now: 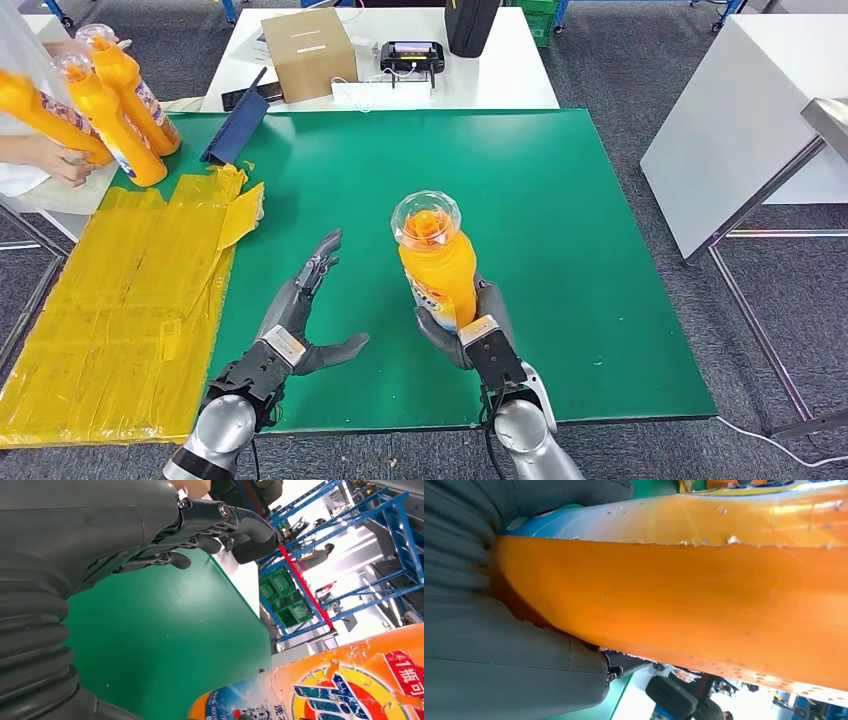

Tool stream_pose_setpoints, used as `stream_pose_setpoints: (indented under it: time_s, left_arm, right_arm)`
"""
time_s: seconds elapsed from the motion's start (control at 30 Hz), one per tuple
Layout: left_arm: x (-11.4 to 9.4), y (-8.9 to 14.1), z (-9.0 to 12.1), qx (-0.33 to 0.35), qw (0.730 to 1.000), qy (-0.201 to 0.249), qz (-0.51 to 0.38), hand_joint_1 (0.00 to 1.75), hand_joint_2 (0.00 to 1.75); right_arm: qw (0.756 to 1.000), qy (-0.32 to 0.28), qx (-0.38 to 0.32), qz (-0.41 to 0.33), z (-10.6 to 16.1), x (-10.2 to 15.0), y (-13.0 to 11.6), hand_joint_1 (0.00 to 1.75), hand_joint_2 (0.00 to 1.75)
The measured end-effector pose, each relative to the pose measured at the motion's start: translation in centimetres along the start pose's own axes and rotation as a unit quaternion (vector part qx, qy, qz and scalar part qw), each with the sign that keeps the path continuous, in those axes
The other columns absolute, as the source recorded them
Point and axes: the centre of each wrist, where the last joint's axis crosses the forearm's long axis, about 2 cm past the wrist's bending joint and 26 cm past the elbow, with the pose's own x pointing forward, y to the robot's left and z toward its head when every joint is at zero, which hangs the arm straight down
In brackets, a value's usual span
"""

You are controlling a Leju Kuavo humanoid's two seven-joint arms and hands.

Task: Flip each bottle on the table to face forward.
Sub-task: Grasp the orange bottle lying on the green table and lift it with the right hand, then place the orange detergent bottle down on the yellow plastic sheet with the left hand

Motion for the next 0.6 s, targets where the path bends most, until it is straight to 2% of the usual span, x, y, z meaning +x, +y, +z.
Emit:
stream_pose_setpoints:
  time_s: [0.23,0.6]
  left_arm:
    - [0.0,-0.1,-0.2,-0.004,1.0,-0.003,0.017,0.0,1.75]
    - [0.8,-0.5,-1.5,-0.028,0.998,-0.031,0.054,0.0,1.75]
  right_arm:
    - [1.0,0.002,0.029,0.005,-0.1,-0.2,1.1,1.75,1.75]
    - [0.987,0.005,0.151,0.057,-0.5,-1.2,7.3,1.73,1.75]
